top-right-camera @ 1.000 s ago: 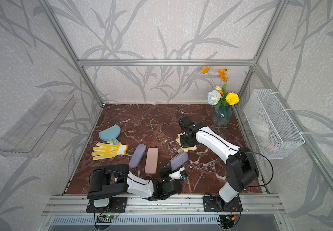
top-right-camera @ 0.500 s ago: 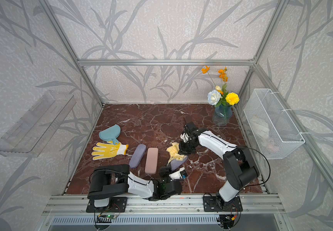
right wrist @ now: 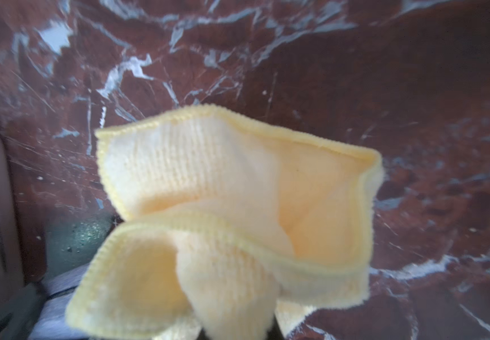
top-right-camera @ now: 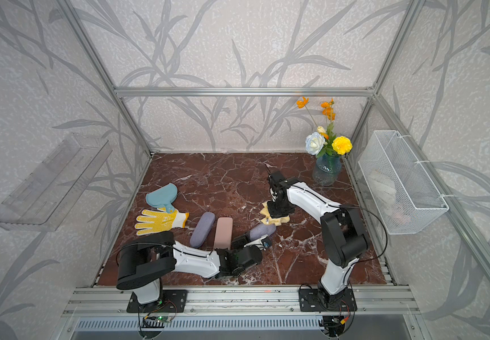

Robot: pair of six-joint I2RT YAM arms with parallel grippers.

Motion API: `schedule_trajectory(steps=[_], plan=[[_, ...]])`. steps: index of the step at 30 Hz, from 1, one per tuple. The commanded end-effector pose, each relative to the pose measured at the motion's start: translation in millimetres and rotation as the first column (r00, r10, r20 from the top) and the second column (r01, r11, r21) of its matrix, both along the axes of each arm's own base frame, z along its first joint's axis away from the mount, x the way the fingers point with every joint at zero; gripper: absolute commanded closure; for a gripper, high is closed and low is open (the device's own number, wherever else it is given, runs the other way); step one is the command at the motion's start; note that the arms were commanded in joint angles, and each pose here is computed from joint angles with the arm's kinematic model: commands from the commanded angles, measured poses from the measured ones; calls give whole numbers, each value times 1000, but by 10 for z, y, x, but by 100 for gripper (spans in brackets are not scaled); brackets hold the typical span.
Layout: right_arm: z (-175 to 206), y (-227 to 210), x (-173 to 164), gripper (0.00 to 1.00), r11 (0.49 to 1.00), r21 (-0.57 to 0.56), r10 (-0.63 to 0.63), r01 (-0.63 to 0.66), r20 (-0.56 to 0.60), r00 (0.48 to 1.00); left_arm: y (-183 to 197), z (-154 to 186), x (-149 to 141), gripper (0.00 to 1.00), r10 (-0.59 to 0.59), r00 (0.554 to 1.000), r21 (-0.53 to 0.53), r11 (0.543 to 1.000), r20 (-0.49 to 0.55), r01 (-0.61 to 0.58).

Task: Wipe the eyeglass case
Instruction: Wipe the dirt from the eyeglass case.

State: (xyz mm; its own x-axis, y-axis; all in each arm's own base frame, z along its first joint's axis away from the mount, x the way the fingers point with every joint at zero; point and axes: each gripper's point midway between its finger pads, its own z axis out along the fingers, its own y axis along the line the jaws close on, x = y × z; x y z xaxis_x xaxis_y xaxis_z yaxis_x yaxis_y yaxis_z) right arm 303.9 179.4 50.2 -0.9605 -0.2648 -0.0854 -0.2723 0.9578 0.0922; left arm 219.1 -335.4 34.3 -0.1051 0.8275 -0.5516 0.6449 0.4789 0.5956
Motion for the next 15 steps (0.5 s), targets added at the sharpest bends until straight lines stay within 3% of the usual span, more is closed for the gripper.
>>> schedule_trajectory(steps=[1, 6, 9, 15], plan=[[-239, 122, -437, 100, 997, 62, 60, -48, -190, 980, 98, -282, -161, 81, -34, 989, 62, 997, -146, 43], [-409, 373, -910, 100, 953, 276, -13, 124, -371, 929, 122, -294, -115, 84, 8, 977, 44, 999, -213, 1], [-411, 438, -1157, 100, 908, 340, -66, 243, -456, 887, 160, -312, -78, 86, 41, 958, 22, 999, -283, -37], [-39, 381, -1260, 100, 864, 399, -107, 307, -449, 887, 218, -362, -23, 87, 88, 914, 4, 996, -396, -94]])
